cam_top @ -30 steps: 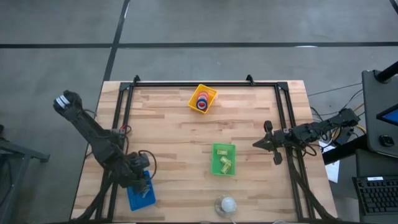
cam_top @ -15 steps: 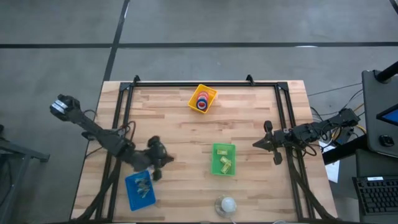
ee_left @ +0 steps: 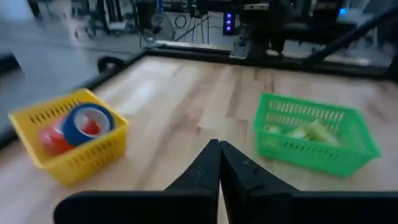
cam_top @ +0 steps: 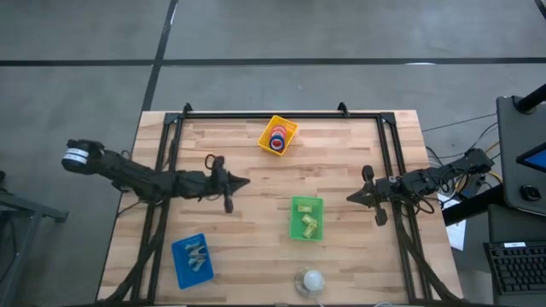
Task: Pick and place Stapler, Stapler remover, tape
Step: Return to Home Position
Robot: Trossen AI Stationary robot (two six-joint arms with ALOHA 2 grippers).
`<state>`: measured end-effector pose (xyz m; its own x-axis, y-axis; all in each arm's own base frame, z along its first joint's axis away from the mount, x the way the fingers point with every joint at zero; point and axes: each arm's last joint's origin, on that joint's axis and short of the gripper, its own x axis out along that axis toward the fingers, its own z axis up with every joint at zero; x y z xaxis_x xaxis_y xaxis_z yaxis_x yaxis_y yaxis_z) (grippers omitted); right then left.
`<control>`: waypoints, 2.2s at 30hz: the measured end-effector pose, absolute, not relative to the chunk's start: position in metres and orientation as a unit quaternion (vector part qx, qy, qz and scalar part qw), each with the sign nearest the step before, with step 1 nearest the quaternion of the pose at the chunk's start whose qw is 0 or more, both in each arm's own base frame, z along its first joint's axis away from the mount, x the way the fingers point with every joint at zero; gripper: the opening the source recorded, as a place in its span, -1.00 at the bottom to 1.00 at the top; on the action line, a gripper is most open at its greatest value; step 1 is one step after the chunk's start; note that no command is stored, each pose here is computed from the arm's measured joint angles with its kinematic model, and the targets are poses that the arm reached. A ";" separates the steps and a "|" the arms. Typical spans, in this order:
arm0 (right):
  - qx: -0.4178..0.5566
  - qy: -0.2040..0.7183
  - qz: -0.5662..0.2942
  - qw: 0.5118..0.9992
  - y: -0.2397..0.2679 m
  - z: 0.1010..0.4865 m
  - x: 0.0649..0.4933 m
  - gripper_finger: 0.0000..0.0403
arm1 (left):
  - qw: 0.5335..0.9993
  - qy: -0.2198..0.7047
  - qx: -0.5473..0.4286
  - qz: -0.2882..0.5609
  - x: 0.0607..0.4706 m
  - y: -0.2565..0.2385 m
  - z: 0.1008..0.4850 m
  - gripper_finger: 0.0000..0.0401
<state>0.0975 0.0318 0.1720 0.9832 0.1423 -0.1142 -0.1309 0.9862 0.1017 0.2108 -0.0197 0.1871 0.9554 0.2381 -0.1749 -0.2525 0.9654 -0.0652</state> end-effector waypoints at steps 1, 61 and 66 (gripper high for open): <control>0.047 0.061 0.068 0.995 0.032 0.172 0.098 -0.96 | 0.988 0.084 -0.024 0.126 0.209 -0.018 0.187 -0.96; 0.047 0.060 0.069 0.995 0.032 0.172 0.098 -0.96 | 0.999 0.002 -0.031 0.032 0.105 -0.007 0.168 -0.92; 0.047 0.060 0.069 0.995 0.032 0.172 0.098 -0.96 | 0.999 0.002 -0.032 0.032 0.105 -0.007 0.168 -0.92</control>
